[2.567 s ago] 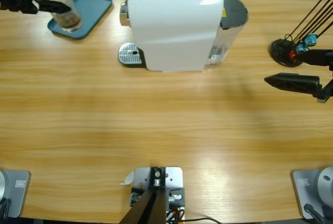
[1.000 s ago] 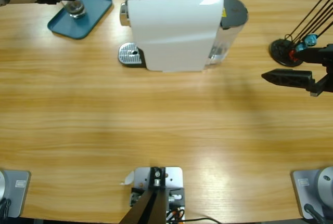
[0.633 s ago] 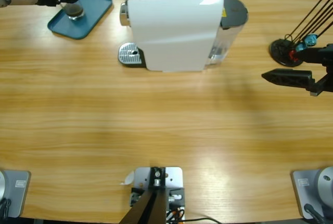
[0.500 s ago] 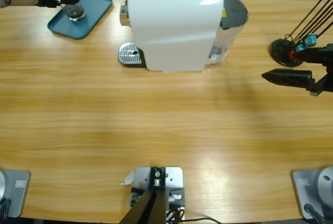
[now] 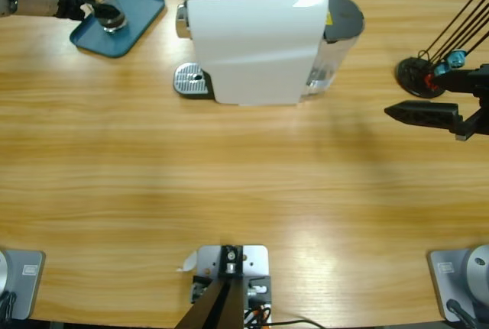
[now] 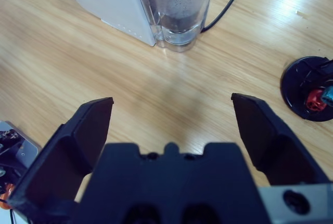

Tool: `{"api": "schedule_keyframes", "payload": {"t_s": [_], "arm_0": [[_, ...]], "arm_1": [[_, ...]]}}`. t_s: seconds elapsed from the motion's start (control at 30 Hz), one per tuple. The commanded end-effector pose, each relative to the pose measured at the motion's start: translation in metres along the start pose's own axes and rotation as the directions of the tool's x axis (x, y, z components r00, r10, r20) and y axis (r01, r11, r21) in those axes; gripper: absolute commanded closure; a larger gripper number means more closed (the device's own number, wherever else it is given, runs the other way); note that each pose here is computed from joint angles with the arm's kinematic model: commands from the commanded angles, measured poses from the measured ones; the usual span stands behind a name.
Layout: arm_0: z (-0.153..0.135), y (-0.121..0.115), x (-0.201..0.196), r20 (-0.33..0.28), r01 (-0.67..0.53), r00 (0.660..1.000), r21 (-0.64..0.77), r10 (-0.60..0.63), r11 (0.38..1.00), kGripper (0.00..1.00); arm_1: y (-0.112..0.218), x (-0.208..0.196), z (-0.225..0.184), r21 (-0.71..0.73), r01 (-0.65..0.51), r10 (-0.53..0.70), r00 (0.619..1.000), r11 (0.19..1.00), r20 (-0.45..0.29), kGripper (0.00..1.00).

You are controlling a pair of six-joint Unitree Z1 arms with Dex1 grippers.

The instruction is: Pour coffee

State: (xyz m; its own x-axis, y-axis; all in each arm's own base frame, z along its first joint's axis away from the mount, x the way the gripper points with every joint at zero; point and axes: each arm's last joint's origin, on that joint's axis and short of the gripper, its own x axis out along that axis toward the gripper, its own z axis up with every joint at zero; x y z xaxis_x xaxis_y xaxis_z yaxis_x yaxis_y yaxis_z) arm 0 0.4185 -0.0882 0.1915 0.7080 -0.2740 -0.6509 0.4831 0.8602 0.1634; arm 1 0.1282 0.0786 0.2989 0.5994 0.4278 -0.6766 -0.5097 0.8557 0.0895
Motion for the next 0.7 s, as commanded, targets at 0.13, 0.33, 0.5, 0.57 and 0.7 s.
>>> {"api": "schedule_keyframes", "payload": {"t_s": [0.13, 0.33, 0.5, 0.57, 0.7], "arm_0": [[0.013, -0.014, -0.123, 0.158, -0.074, 0.985, 0.014, 0.071, 0.997, 0.004], [0.009, -0.049, -0.209, 0.226, -0.027, 0.974, -0.023, 0.032, 0.999, 0.000], [-0.013, -0.078, -0.240, 0.109, 0.205, 0.974, -0.031, -0.201, 0.978, 0.000], [-0.023, -0.090, -0.245, 0.033, 0.300, 0.954, -0.048, -0.299, 0.953, 0.000], [-0.039, -0.124, -0.246, -0.055, 0.519, 0.851, -0.062, -0.522, 0.852, 0.000]], "arm_1": [[-0.003, -0.002, -0.010, 0.007, 0.034, -0.034, 0.999, 0.999, 0.001, 0.000], [-0.003, -0.015, -0.010, 0.006, 0.034, -0.034, 0.999, 0.999, 0.025, 0.000], [-0.002, -0.020, -0.011, 0.003, 0.032, -0.032, 0.999, 0.999, 0.041, 0.000], [-0.002, -0.019, -0.011, 0.003, 0.032, -0.032, 0.999, 0.999, 0.036, 0.000], [-0.002, -0.020, -0.010, 0.003, 0.032, -0.032, 0.999, 0.999, 0.038, 0.000]]}}
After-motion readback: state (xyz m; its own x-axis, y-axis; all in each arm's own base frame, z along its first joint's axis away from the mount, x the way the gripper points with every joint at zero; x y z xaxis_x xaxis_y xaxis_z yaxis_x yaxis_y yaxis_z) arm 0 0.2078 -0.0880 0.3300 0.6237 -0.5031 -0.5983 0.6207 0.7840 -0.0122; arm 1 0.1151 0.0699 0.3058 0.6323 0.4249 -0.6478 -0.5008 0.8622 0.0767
